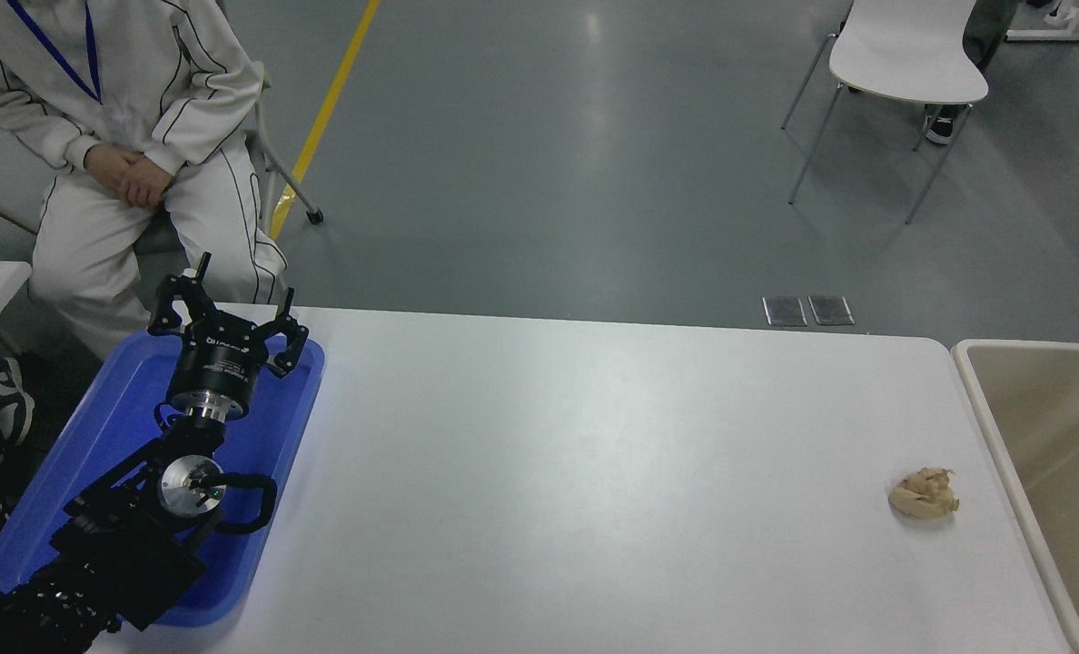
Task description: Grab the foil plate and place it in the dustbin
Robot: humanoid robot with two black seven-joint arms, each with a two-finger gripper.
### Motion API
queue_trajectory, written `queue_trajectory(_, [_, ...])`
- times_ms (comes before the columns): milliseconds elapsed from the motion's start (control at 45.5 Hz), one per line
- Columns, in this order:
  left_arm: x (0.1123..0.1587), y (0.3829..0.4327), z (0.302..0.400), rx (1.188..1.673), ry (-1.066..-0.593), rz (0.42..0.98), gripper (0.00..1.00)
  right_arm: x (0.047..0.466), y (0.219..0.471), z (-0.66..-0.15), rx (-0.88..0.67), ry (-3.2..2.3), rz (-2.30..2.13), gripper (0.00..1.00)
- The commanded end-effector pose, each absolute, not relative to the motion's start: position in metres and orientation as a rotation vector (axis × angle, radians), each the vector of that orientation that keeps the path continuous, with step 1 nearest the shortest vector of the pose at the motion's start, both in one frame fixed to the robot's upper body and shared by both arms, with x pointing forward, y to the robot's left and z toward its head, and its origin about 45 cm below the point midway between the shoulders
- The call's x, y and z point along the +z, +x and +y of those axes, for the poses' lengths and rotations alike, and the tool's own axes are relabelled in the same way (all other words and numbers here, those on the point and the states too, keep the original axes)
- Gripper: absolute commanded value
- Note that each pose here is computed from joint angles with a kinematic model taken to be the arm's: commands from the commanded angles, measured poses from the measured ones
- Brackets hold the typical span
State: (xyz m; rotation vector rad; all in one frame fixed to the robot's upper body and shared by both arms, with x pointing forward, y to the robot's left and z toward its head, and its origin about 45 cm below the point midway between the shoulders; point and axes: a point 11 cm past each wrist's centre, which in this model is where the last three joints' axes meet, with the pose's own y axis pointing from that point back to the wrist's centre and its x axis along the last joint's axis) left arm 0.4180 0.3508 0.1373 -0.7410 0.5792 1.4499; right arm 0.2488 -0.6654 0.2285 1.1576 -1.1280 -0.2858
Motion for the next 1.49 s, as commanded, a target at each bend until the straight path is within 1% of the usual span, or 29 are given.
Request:
queue_trajectory(0, [0.1372, 0.4179, 0.3510, 1.451, -0.740, 0.579, 1.00, 0.182, 0.234, -0.674, -0.296, 1.088, -1.208, 0.00])
queue_trajectory(110, [0.1374, 0.4181, 0.3506, 1.449, -0.741, 0.579, 1.00, 0.159, 0.231, -0.672, -0.328, 1.053, -1.264, 0.00])
queue_trajectory(242, [0.1372, 0.4179, 0.3510, 1.451, -0.740, 0.579, 1.00, 0.132, 0.234, -0.662, -0.309, 1.015, -1.326, 0.00])
queue_trajectory(396, [0.1372, 0.4179, 0.3510, 1.451, -0.740, 0.579, 1.00, 0.118, 0.234, -0.656, -0.270, 0.960, -1.388, 0.00])
queue_trajectory(484, [0.1372, 0.4179, 0.3510, 1.451, -0.740, 0.579, 1.00, 0.106, 0.231, -0.650, -0.275, 0.913, -1.432, 0.00])
queue_trajectory(901, [0.1374, 0.4181, 0.3506, 1.449, -0.741, 0.579, 1.00, 0.094, 0.230, -0.640, -0.307, 0.835, -1.562, 0.00])
queue_trajectory(1033, [0.1372, 0.4179, 0.3510, 1.451, -0.740, 0.579, 1.00, 0.095, 0.229, -0.642, -0.281, 0.825, -1.533, 0.01])
queue_trajectory(1055, [0.1374, 0.4181, 0.3506, 1.449, -0.741, 0.579, 1.00, 0.096, 0.229, -0.643, -0.276, 0.822, -1.533, 0.13])
queue_trajectory(1099, [0.1376, 0.4181, 0.3509, 1.450, -0.743, 0.579, 1.00, 0.098, 0.229, -0.645, -0.262, 0.808, -1.541, 0.33])
queue_trajectory(1165, [0.1372, 0.4179, 0.3510, 1.451, -0.740, 0.579, 1.00, 0.101, 0.229, -0.647, -0.235, 0.779, -1.558, 0.50])
queue_trajectory(1209, [0.1374, 0.4181, 0.3506, 1.449, -0.741, 0.579, 1.00, 0.103, 0.230, -0.648, -0.216, 0.756, -1.573, 0.66])
queue_trajectory(1231, [0.1381, 0.4186, 0.3505, 1.448, -0.742, 0.578, 1.00, 0.104, 0.230, -0.649, -0.206, 0.747, -1.579, 0.71])
queue_trajectory(1253, [0.1372, 0.4179, 0.3510, 1.451, -0.740, 0.579, 1.00, 0.105, 0.230, -0.650, -0.199, 0.738, -1.584, 0.76])
queue_trajectory(1319, [0.1374, 0.4181, 0.3506, 1.449, -0.741, 0.579, 1.00, 0.106, 0.230, -0.650, -0.188, 0.724, -1.591, 0.80])
queue_trajectory(1429, [0.1374, 0.4181, 0.3506, 1.449, -0.741, 0.579, 1.00, 0.106, 0.229, -0.650, -0.188, 0.725, -1.591, 0.84])
queue_trajectory(1451, [0.1381, 0.4186, 0.3505, 1.448, -0.742, 0.578, 1.00, 0.105, 0.229, -0.650, -0.190, 0.726, -1.591, 0.84])
queue_trajectory(1473, [0.1375, 0.4181, 0.3506, 1.449, -0.741, 0.579, 1.00, 0.105, 0.229, -0.650, -0.190, 0.726, -1.591, 0.85])
